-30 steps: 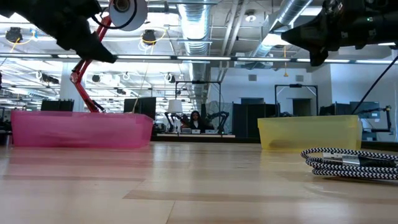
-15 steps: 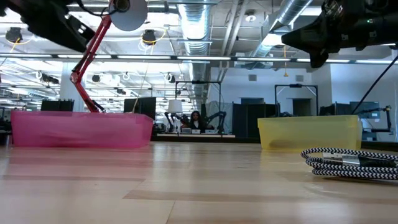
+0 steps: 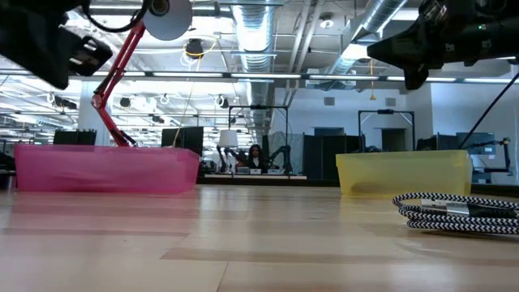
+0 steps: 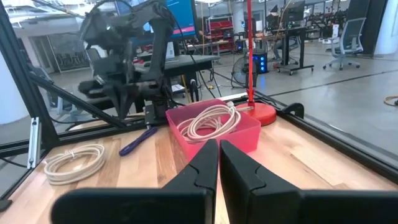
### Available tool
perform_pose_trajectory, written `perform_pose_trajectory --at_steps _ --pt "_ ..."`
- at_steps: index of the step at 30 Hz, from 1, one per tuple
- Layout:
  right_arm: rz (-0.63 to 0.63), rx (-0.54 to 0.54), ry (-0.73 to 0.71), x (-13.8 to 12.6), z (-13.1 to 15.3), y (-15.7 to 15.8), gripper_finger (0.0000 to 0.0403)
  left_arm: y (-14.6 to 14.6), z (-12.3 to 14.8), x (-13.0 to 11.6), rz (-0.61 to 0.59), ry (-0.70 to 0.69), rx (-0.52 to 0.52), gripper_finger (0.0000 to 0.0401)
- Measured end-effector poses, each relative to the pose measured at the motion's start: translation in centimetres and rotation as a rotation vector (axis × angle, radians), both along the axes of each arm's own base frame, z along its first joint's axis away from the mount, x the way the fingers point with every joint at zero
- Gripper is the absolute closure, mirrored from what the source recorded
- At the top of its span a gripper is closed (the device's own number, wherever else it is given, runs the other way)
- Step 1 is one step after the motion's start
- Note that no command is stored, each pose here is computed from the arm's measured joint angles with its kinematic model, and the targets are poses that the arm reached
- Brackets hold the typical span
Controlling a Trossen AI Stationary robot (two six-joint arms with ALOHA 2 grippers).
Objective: Pick & Place USB Port
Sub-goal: Put the purple USB cable into the yellow bin
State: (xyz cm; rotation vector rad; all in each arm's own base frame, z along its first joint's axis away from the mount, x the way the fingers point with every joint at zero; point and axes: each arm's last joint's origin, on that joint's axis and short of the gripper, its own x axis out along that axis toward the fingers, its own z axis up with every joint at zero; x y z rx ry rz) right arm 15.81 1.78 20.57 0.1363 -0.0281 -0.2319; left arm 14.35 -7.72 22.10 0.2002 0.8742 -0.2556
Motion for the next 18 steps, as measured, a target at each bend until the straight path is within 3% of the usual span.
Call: perform_pose_trajectory --at_steps 6,18 --pt "0.000 -0.001 0.004 0.0 0.0 0.0 0.0395 -0.6 -1.1 0.5 0.004 0.101 -0.020 0.0395" --pt "0.000 -0.023 0.124 -0.1 -1.2 0.0 0.0395 -0.7 -1.5 0.6 0.001 0.128 -0.018 0.0366"
